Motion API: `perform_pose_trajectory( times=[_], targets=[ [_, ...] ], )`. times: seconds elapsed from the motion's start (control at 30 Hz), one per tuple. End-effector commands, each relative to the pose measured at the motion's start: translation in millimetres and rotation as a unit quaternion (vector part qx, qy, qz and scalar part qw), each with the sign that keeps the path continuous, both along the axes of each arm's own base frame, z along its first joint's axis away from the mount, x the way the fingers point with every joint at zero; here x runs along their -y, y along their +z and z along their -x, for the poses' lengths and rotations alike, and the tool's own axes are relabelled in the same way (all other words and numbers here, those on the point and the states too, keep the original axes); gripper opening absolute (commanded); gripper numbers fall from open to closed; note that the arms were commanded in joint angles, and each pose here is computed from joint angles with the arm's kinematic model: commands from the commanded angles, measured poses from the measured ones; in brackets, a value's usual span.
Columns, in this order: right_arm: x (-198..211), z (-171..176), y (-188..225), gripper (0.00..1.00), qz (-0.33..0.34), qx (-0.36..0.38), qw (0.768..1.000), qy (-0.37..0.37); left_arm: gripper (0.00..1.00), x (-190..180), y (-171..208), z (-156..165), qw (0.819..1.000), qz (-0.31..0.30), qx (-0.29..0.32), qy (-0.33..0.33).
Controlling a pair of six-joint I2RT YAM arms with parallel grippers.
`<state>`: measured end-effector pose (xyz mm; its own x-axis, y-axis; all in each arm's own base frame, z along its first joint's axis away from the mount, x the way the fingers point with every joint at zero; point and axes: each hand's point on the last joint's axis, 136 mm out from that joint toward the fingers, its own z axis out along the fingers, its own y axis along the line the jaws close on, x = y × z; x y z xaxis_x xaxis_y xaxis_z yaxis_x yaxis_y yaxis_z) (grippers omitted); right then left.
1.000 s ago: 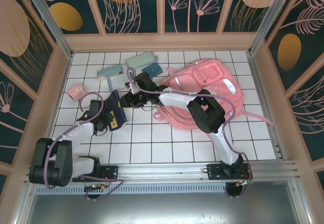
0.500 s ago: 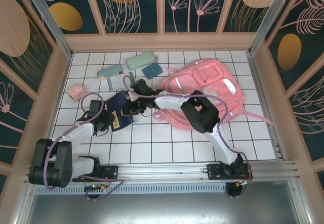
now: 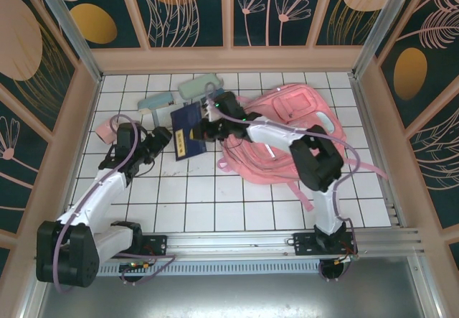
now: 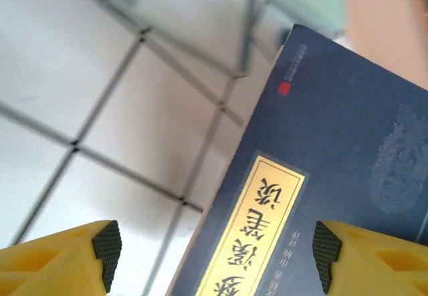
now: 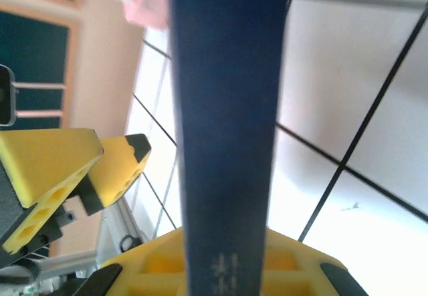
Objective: Pack the student bag
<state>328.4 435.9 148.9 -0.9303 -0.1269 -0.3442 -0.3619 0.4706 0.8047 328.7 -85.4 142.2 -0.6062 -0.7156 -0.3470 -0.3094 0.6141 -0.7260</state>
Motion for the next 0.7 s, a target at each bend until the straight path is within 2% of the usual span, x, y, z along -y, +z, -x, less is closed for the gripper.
perform_pose_trajectory(
  times=[0.0, 0.23, 0.4, 0.53, 0.67],
  targets=[
    [18.6, -8.4, 60.9, 0.0, -0.076, 0.037, 0.996, -0.003, 0.8, 27.8, 38.6, -18.6, 0.994, 0.066, 0.064, -0.055],
    [46.3, -0.4, 111.7, 0.0, -0.163, 0.039, 0.986, 0.019, 0.81, 64.2, 79.9, -31.3, 0.965, 0.18, 0.137, -0.135],
    [48.9, 7.9, 130.0, 0.0, -0.209, 0.03, 0.977, 0.034, 0.81, 76.8, 89.4, -31.1, 0.949, 0.212, 0.154, -0.175],
    [45.3, 10.3, 136.2, 0.0, -0.228, 0.027, 0.972, 0.043, 0.8, 79.1, 75.4, -31.2, 0.952, 0.211, 0.133, -0.18],
    [41.5, 12.4, 140.0, 0.0, -0.239, 0.025, 0.969, 0.053, 0.78, 79.7, 77.6, -27.6, 0.948, 0.218, 0.14, -0.183]
  ],
)
